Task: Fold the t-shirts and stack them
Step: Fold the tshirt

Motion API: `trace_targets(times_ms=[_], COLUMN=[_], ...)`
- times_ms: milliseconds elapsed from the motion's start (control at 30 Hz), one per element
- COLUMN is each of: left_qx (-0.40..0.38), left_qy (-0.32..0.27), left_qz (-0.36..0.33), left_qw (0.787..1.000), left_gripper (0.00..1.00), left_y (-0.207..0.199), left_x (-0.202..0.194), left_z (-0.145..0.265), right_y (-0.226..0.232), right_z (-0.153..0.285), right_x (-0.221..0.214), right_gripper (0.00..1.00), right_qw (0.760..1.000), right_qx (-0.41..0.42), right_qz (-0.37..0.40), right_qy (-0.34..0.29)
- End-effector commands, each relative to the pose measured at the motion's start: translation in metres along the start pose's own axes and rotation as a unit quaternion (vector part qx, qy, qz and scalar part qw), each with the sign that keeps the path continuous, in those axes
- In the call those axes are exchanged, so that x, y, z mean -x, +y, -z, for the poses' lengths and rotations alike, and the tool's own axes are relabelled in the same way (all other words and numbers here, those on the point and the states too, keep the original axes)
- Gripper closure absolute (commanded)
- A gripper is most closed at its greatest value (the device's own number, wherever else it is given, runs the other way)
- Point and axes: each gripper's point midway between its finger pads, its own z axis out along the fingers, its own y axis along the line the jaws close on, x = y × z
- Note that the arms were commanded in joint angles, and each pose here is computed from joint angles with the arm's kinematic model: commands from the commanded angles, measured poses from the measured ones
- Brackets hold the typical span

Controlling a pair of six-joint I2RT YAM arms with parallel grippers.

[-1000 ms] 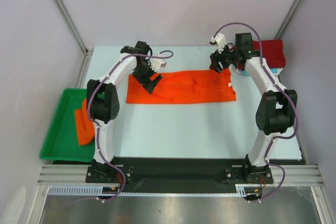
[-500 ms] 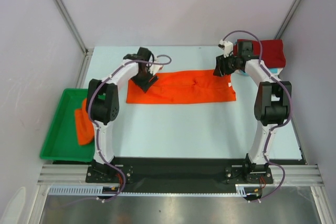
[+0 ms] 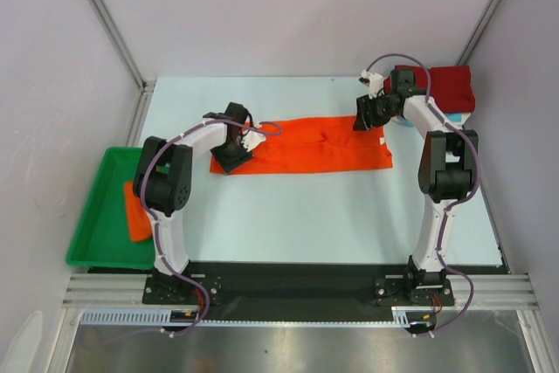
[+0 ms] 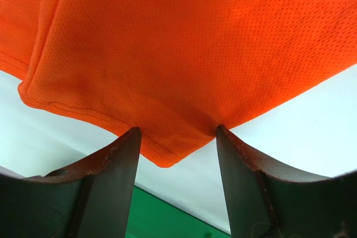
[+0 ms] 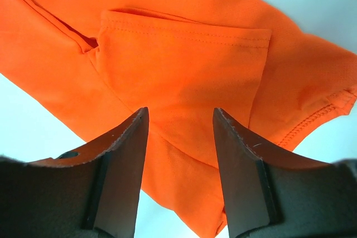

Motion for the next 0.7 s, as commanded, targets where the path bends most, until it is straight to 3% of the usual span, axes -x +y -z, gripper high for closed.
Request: trace_targets(times_ms=[0, 133, 367, 467, 667], left_qx=[0.005, 0.003, -0.031, -0.057, -0.105], left_qy=[0.004, 0.007, 0.035, 0.054, 0.072], left_qz=[-0.022, -0.033, -0.028, -0.021, -0.008], left_qw=[1.000, 0.999, 0.999, 0.997, 0.992], left_gripper=[0.38, 0.44, 0.45, 0.52, 0.78], left_y=[0.003, 0.003, 0.001, -0.003, -0.022], left_x=[-0.005, -0.011, -0.034, -0.040, -0.044], left_z=[-0.002, 0.002, -0.001, -0.009, -0.023], right_y=[0.005, 0.008, -0.001, -0.012, -0.036], right_z=[0.006, 0.008, 0.008, 0.002, -0.031], right_x=[0.013, 0.011, 0.009, 0.002, -0.015], right_gripper=[0.45, 0.45, 0.45, 0.45, 0.45], right_qw=[1.000, 1.000, 1.000, 1.000, 0.998], right_qx=[0.000, -0.002, -0.013, -0.027, -0.047], right_qz=[0.016, 0.019, 0.011, 0.008, 0.018], right_qy=[-0.010, -0.011, -0.009, 0.003, 0.044])
